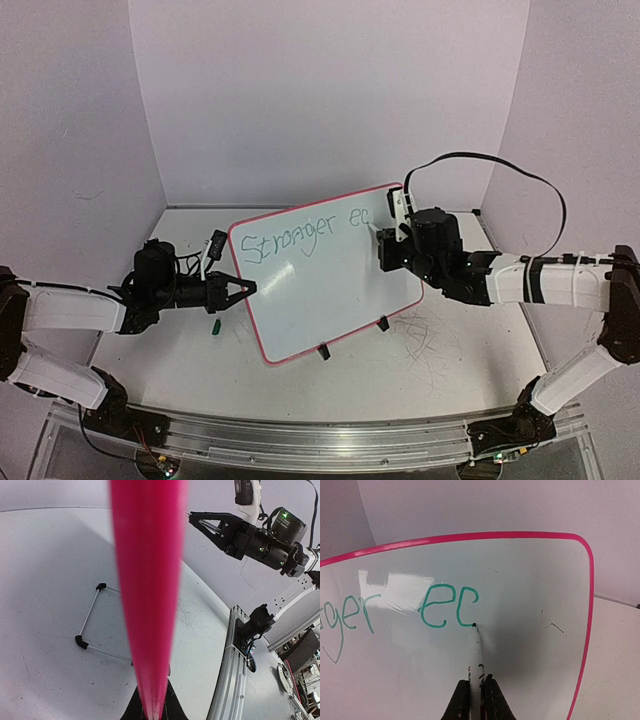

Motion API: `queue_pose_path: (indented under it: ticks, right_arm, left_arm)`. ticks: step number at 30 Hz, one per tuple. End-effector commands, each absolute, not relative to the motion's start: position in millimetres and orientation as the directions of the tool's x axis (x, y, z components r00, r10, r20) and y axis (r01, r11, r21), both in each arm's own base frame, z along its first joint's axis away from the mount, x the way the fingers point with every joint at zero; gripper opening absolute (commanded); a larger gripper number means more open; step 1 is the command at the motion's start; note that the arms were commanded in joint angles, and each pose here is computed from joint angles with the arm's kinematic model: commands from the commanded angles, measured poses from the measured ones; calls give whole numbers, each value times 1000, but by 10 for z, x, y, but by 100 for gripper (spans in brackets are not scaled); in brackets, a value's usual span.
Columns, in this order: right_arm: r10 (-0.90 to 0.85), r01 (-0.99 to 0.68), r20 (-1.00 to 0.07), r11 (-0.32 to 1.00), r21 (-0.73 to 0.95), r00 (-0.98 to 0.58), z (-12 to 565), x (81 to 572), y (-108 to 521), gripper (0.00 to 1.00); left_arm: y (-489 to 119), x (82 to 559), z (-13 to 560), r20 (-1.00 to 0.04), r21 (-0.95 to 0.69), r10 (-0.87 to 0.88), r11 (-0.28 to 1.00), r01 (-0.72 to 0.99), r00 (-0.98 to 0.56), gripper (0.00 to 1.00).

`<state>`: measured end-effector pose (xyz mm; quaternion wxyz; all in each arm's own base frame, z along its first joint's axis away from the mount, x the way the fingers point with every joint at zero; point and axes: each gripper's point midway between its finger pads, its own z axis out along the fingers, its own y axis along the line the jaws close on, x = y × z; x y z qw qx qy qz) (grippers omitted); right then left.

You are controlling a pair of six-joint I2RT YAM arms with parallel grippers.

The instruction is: Write a sentence on the whiteboard

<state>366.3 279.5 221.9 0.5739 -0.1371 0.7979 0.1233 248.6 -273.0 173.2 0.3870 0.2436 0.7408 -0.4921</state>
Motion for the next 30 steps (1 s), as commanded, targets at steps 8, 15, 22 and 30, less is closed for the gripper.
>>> queue_pose_path:
  ticks: [8,15,22,30]
  right_arm:
    - [-20,-325,-973,944,58,-230,2540,3849,2865,0]
    - [-18,-311,-976,949,52,-218,2586,3900,2875,0]
    - [-30,-323,-971,945,50,-238,2529,3859,2867,0]
    - [-46,-339,-954,939,59,-295,2314,3721,2797,0]
  left_arm:
    - [-2722,2559,1860,-866,-459,-12,412,787,-499,0]
    - [-2712,2553,1866,-868,-457,-14,414,787,-497,0]
    - [-2712,2551,1855,-867,-458,-13,415,786,-498,0]
    - [-2715,2562,1844,-867,-457,-10,417,785,-499,0]
